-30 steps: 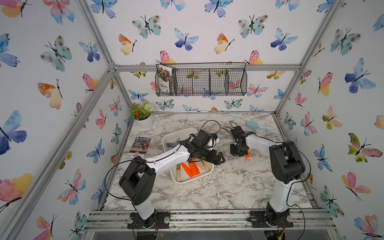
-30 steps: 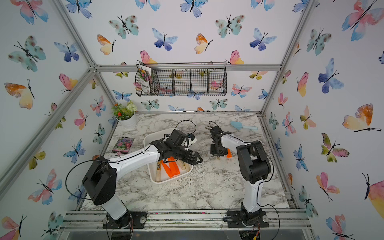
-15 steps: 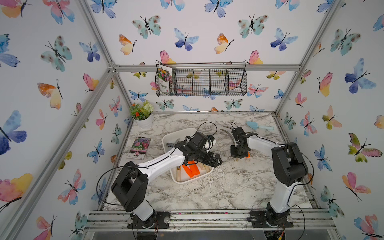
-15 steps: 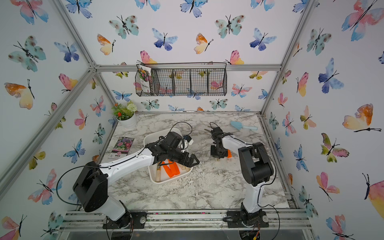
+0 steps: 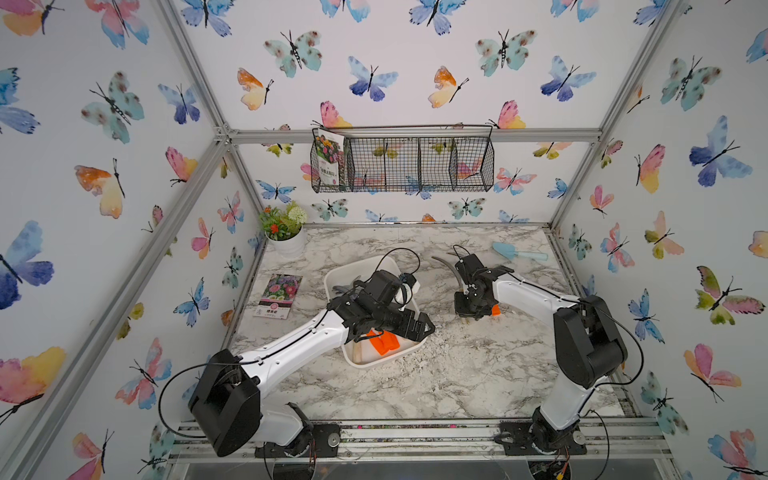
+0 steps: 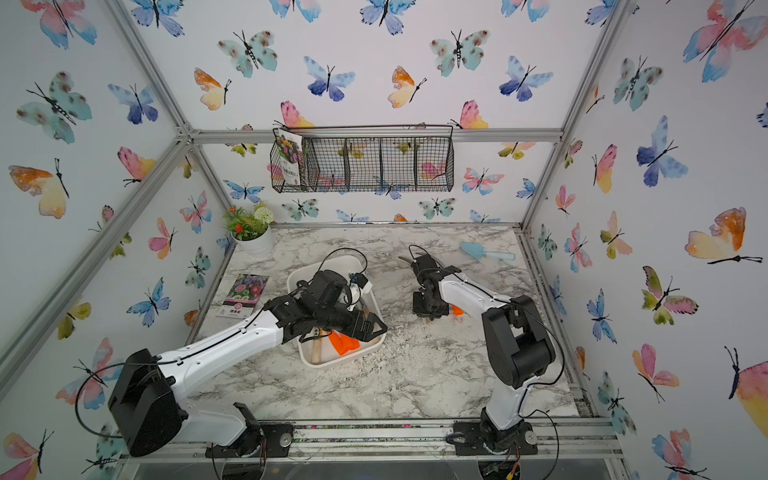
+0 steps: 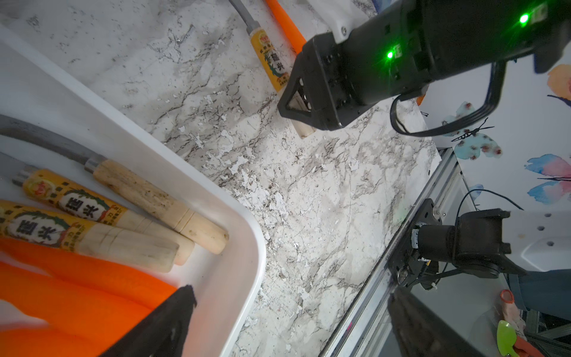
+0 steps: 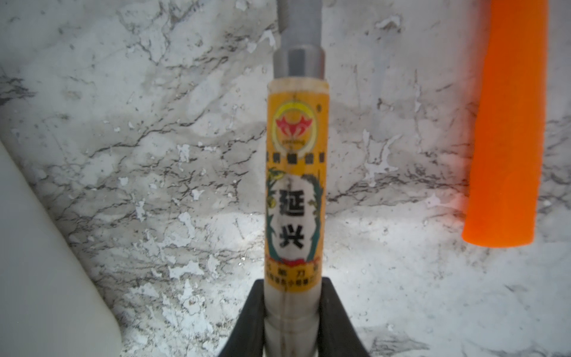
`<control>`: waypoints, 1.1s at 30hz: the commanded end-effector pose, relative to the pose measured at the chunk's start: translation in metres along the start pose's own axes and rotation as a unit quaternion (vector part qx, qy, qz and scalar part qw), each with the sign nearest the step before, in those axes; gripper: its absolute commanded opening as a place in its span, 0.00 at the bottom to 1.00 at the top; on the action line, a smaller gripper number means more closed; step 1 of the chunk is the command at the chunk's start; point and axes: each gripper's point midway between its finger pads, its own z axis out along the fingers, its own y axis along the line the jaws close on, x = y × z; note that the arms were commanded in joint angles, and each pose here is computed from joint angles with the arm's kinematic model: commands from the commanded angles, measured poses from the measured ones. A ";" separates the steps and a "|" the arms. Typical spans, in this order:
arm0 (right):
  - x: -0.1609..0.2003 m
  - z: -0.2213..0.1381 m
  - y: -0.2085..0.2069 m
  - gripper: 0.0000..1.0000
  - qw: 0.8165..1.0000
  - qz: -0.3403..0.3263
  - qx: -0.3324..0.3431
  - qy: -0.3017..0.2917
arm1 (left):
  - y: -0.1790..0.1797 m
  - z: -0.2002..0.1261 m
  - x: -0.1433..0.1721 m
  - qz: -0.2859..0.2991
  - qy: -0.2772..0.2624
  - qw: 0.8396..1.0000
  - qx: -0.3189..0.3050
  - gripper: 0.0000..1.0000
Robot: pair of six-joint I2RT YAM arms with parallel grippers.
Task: Put small sickles into storage boxes
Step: Pick up the sickle at the center of the board, then place the sickle in the storage box.
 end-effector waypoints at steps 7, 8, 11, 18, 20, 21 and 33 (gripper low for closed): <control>-0.002 -0.045 0.032 0.01 0.999 -0.008 -0.008 -0.036 | 0.003 -0.030 0.010 -0.009 -0.017 1.000 -0.021 0.98; -0.002 -0.047 0.035 0.01 0.999 -0.010 -0.010 -0.038 | 0.003 -0.033 0.011 -0.010 -0.019 1.000 -0.023 0.98; 0.001 -0.054 0.046 0.01 0.999 -0.019 -0.012 -0.042 | 0.003 -0.040 0.014 -0.013 -0.025 0.999 -0.025 0.98; 0.006 -0.069 0.079 0.01 0.998 -0.042 -0.021 -0.052 | 0.005 -0.056 0.024 -0.026 -0.038 0.998 -0.031 0.98; 0.009 -0.071 0.088 0.01 0.997 -0.049 -0.023 -0.053 | 0.006 -0.061 0.028 -0.030 -0.041 0.998 -0.034 0.98; 0.011 -0.072 0.094 0.02 0.997 -0.053 -0.024 -0.053 | 0.006 -0.064 0.029 -0.032 -0.044 0.998 -0.035 0.98; 0.036 -0.068 0.158 0.01 0.993 -0.099 -0.040 -0.049 | 0.014 -0.095 0.053 -0.054 -0.068 0.995 -0.053 0.98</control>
